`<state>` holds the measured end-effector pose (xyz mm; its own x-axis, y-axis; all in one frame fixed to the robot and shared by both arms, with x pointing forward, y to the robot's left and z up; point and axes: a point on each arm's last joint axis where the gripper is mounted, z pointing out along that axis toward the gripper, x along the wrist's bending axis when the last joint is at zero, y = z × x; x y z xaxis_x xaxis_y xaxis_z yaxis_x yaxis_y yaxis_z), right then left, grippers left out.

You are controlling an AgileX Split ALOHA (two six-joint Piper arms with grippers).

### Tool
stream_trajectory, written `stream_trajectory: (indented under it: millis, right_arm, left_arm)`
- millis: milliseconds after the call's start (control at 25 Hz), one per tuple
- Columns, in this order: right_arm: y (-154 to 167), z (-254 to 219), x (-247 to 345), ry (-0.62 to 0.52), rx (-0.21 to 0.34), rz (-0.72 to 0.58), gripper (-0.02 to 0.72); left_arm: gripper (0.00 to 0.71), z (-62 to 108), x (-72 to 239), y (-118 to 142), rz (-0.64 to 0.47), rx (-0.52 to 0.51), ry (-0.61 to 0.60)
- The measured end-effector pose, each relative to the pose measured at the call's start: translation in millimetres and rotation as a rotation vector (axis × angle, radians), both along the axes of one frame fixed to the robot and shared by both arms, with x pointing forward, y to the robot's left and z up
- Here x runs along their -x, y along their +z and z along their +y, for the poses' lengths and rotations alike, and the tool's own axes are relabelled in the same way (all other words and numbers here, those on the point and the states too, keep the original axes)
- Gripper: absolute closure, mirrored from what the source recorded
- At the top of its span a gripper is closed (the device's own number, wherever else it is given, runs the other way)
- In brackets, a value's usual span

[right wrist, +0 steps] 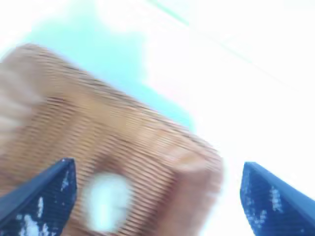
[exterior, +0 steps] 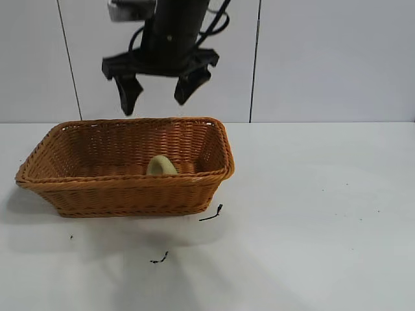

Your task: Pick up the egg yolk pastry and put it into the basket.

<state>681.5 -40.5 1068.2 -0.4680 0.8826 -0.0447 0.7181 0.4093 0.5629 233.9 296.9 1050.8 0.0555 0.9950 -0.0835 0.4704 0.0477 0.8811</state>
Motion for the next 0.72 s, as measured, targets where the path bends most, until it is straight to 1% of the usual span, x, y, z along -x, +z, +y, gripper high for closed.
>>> stream_trajectory:
  millis: [240, 400, 480, 560, 720]
  right_arm:
    - [-2.4, -85.4, -36.2, -0.138, 0.029, 0.042, 0.078]
    - [-3.6, -151.9, -53.3, -0.268, 0.035, 0.068, 0.078]
    - [-3.6, -182.9, -59.0, -0.329, 0.023, 0.072, 0.078]
    - [-3.6, -206.6, -62.1, -0.375, -0.001, 0.080, 0.078]
    - [-3.8, -237.9, -64.3, -0.435, -0.057, 0.095, 0.078]
  left_arm:
    - [0.015, 0.0, 0.0, 0.0, 0.000, 0.000, 0.000]
    - [0.015, 0.0, 0.0, 0.0, 0.000, 0.000, 0.000]
    - [0.015, 0.0, 0.0, 0.0, 0.000, 0.000, 0.000]
    - [0.015, 0.0, 0.0, 0.0, 0.000, 0.000, 0.000]
    - [0.015, 0.0, 0.0, 0.0, 0.000, 0.000, 0.000]
